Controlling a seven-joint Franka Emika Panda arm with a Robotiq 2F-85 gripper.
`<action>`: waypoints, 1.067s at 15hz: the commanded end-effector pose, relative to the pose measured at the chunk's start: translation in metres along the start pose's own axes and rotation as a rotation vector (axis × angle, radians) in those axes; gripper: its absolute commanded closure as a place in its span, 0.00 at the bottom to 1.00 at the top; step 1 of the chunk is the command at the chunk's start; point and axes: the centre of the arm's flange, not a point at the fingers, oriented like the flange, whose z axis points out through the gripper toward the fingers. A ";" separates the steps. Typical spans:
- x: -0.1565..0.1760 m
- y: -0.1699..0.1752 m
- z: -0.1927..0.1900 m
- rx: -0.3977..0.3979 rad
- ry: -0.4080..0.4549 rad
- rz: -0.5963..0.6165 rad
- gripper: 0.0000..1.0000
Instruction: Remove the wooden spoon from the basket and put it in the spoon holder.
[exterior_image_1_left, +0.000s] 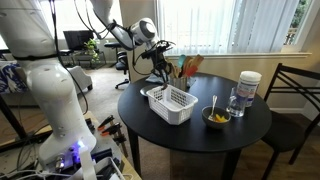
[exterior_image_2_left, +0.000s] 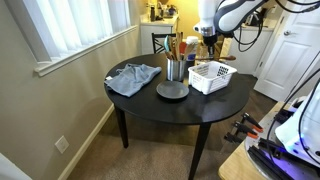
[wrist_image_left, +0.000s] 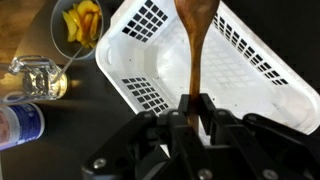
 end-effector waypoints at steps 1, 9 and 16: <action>0.000 -0.003 -0.007 -0.066 -0.131 0.017 0.94; -0.001 -0.013 -0.016 -0.228 -0.374 -0.043 0.94; 0.006 -0.018 -0.018 -0.427 -0.427 -0.155 0.94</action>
